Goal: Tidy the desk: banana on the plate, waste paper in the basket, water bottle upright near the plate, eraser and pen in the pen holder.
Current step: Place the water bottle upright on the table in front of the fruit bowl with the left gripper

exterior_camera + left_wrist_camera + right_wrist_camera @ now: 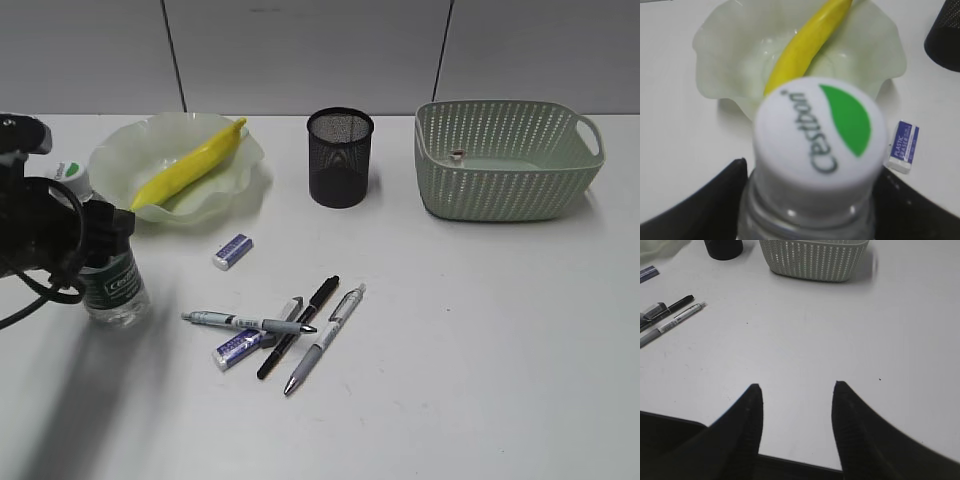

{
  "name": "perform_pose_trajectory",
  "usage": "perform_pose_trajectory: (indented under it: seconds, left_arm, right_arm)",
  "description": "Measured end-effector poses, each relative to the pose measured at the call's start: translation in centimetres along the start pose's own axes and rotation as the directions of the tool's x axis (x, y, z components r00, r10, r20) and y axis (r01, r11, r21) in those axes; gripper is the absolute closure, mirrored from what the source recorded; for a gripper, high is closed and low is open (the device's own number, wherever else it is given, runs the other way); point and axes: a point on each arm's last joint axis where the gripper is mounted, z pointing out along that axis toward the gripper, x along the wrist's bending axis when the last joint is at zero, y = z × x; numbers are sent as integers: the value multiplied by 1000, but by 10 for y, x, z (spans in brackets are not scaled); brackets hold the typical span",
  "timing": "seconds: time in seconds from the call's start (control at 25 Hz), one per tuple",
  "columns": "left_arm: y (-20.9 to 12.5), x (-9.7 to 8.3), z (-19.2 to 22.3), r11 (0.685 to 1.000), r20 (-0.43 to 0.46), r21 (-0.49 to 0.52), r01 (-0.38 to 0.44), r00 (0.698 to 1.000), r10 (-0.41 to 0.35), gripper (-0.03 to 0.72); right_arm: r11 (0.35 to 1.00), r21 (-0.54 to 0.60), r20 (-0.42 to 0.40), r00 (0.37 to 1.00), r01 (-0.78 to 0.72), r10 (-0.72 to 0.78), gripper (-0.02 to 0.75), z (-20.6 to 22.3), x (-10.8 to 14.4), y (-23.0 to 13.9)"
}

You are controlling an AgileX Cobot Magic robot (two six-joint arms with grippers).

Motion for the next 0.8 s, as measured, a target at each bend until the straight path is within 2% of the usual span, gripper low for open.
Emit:
perform_pose_trajectory:
  seconds: [0.12,0.32,0.64,0.72,0.8]
  left_arm:
    - [4,0,-8,1000,11,-9,7,1000,-7,133]
    - [25,-1,-30,993,32,-112,22,999,-19,74]
    - [50,1,-87,977,104,-206,52,994,-31,99]
    - [55,5,-107,983,122,-180,33,993,-11,118]
    - [62,10,-130,988,119,-156,-21,992,40,133]
  right_arm:
    - [1000,0,0,1000,0,0,372,0,0,0]
    - [1000,0,0,1000,0,0,372,0,0,0]
    - [1000,0,0,1000,0,0,372,0,0,0]
    - [1000,0,0,1000,0,0,372,0,0,0]
    - [1000,0,0,1000,0,0,372,0,0,0]
